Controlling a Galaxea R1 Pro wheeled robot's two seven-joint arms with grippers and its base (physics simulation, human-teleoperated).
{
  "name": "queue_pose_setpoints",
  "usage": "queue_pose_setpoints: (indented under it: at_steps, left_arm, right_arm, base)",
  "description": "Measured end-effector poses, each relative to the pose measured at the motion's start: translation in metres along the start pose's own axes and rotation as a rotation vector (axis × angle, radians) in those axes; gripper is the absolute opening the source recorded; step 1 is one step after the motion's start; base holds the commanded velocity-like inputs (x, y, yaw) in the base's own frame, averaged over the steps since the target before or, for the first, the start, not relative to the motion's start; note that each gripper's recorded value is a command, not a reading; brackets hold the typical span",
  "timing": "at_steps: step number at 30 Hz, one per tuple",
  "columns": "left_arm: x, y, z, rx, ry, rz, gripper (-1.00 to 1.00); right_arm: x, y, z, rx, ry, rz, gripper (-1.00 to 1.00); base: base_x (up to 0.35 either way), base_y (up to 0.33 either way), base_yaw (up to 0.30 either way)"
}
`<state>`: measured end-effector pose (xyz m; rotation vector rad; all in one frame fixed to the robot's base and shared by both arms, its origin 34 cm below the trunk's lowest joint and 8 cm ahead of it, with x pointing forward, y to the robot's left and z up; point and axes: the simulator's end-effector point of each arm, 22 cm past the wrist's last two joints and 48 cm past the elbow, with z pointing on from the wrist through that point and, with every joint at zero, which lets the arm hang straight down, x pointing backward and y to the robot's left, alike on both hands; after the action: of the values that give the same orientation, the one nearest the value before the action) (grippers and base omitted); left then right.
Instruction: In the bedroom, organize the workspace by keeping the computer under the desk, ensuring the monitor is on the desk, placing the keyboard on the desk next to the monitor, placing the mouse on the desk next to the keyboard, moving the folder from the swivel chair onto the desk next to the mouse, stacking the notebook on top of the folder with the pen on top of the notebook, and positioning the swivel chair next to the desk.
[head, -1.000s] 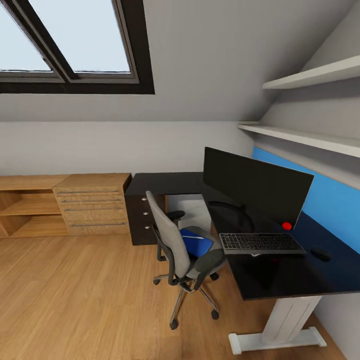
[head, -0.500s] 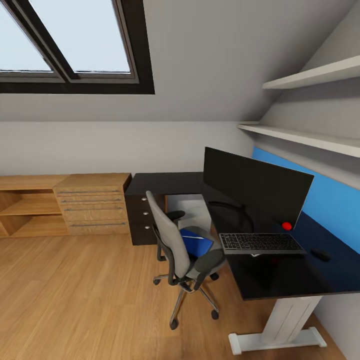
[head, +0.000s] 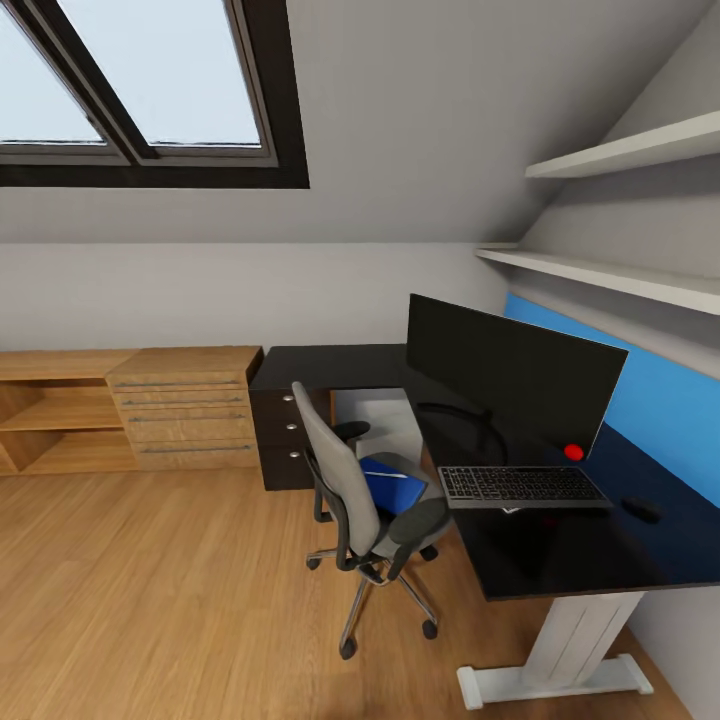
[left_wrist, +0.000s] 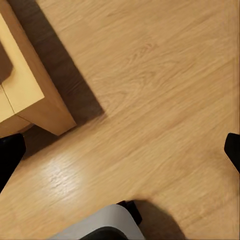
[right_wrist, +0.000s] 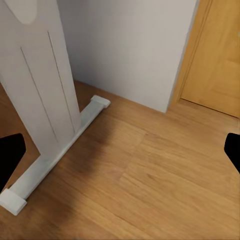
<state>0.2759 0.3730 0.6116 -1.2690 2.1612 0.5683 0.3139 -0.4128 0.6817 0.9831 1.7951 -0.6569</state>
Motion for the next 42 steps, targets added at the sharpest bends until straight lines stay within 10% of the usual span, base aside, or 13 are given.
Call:
queue_pose_setpoints:
  at_steps: [10, 11, 16, 42]
  left_arm:
    - [0.001, -0.007, 0.012, 0.028, -0.008, -0.002, 1.0]
    - [-0.002, -0.045, 0.011, 0.214, -0.013, 0.008, 1.0]
    - [-0.005, -0.068, 0.015, 0.339, -0.022, 0.009, 1.0]
    - [0.022, -0.076, 0.04, 0.351, -0.015, 0.011, 1.0]
  right_arm:
    - [0.01, 0.002, 0.005, -0.001, -0.001, 0.001, 1.0]
    - [0.011, 0.002, 0.006, 0.0, -0.001, 0.001, 1.0]
    - [0.018, 0.004, 0.008, -0.004, 0.002, 0.001, 1.0]
    - [0.052, 0.007, 0.023, -0.006, 0.003, 0.001, 1.0]
  base:
    - [0.0, 0.0, 0.0]
    - [0.0, 0.0, 0.0]
    - [0.0, 0.0, 0.0]
    - [0.0, 0.0, 0.0]
